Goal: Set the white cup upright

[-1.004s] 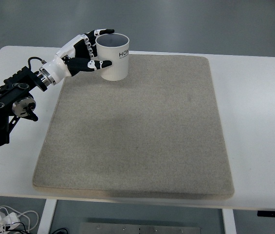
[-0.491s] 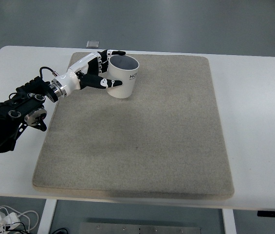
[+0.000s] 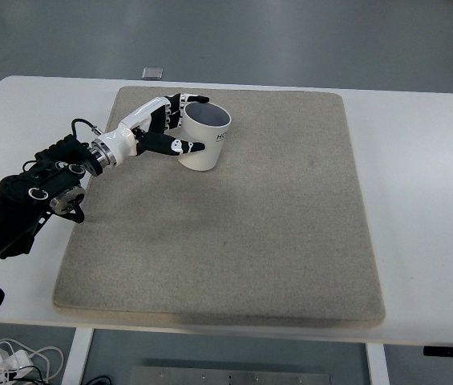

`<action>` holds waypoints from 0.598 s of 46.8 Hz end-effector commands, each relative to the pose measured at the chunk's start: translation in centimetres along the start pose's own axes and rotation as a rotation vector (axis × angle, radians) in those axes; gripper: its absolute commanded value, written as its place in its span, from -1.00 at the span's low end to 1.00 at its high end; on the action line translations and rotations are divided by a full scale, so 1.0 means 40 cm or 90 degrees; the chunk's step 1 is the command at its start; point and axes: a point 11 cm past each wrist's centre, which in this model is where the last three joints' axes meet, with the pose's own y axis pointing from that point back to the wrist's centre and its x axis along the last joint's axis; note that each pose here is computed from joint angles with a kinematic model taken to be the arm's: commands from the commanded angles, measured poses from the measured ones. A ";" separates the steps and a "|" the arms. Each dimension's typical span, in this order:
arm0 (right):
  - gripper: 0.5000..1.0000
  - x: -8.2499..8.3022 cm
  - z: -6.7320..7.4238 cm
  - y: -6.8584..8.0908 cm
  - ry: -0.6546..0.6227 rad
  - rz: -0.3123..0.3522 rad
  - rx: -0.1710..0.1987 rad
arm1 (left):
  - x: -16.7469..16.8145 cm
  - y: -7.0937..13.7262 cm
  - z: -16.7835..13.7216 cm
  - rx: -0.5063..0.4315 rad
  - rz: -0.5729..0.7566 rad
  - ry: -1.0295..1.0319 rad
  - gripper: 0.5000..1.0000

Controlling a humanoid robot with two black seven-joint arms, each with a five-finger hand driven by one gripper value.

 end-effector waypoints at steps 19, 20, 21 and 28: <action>0.81 -0.001 0.000 0.000 0.000 -0.001 0.000 | -0.001 0.004 -0.006 0.004 0.008 -0.012 0.64; 0.81 0.000 0.000 0.000 0.000 0.000 0.000 | -0.002 0.004 -0.008 0.004 0.009 -0.010 0.74; 0.81 -0.001 0.000 0.000 0.000 -0.001 0.000 | -0.002 0.005 -0.010 0.004 0.012 -0.006 0.80; 0.81 -0.001 0.000 0.000 0.000 -0.001 0.000 | -0.001 0.008 -0.013 0.002 0.016 0.001 0.97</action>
